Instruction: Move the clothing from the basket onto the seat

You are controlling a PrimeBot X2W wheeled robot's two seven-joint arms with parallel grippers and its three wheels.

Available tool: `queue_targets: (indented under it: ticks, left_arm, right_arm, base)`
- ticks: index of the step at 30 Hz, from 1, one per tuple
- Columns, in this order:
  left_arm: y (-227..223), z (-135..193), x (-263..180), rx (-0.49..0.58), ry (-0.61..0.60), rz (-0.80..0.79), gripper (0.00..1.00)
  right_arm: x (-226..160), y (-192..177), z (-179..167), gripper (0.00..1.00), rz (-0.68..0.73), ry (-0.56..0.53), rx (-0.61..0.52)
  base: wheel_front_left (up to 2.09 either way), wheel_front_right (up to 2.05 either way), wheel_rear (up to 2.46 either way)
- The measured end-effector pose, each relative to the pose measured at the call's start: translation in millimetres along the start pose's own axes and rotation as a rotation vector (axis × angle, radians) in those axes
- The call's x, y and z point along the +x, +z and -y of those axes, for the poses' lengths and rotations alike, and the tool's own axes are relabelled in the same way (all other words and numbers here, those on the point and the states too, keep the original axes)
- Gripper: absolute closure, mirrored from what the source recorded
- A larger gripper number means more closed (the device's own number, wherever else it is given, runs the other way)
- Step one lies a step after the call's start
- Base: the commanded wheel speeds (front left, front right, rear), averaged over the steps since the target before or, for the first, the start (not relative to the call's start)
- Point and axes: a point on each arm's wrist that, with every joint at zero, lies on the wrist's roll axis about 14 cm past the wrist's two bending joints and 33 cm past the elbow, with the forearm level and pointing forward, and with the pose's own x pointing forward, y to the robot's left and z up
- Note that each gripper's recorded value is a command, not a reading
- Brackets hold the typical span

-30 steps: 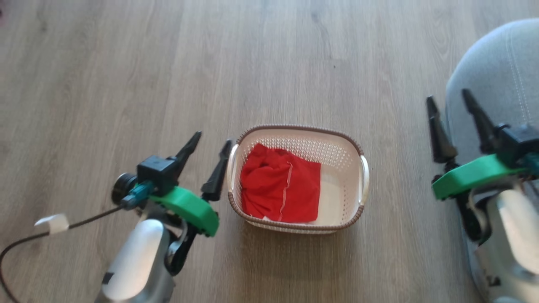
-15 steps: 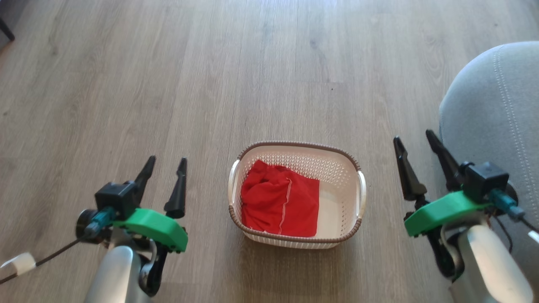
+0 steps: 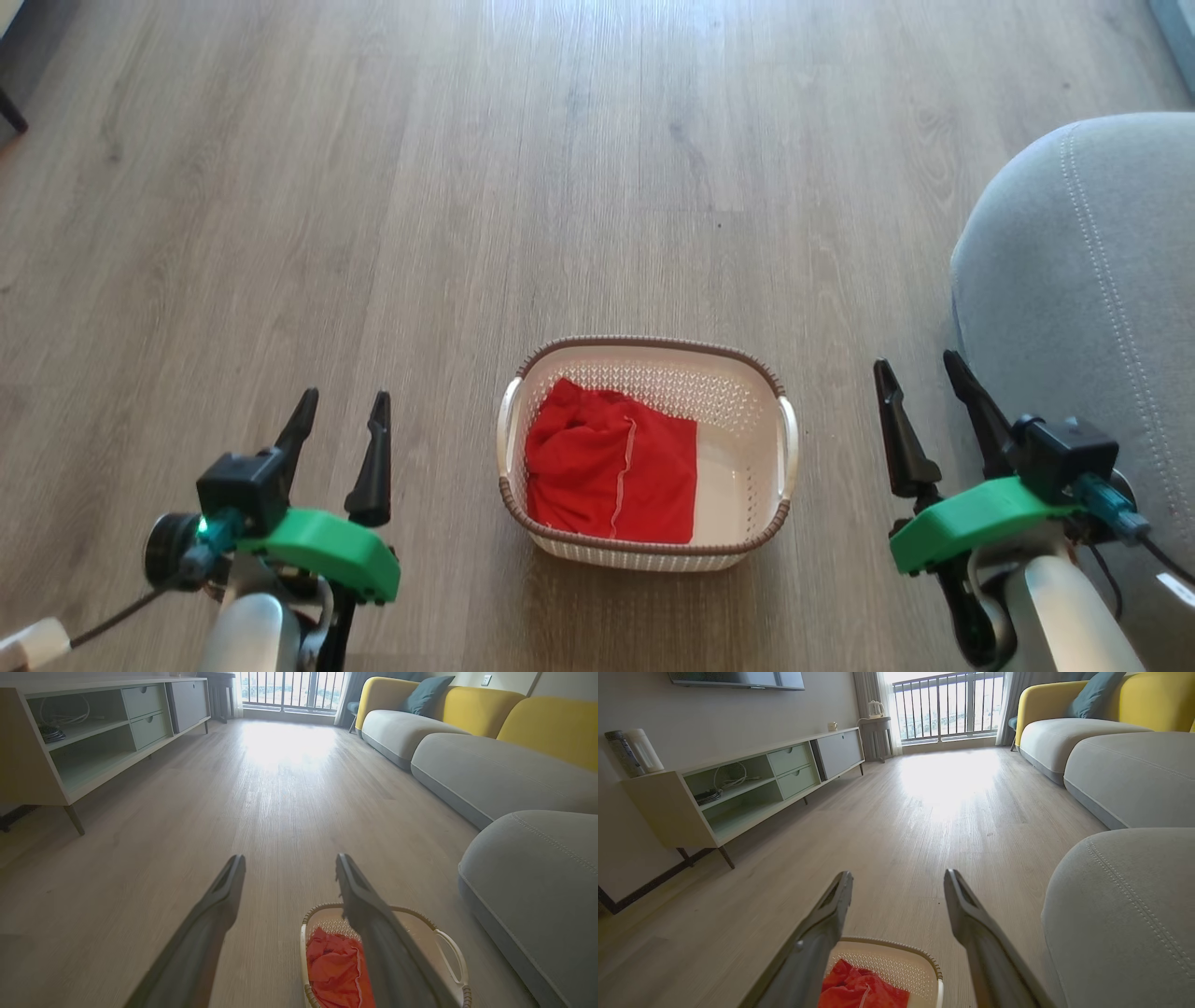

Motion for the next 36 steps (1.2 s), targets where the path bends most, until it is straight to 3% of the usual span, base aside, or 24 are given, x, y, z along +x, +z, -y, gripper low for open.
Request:
queue_targets:
  ticks: [36]
  left_arm:
    - [-18, 11, -9, 0.049, -0.026, -0.051, 0.0]
  right_arm:
    - [-18, -17, 13, 0.0, -0.042, -0.069, 0.028]
  base:
    - [0.0, 0.0, 0.0]
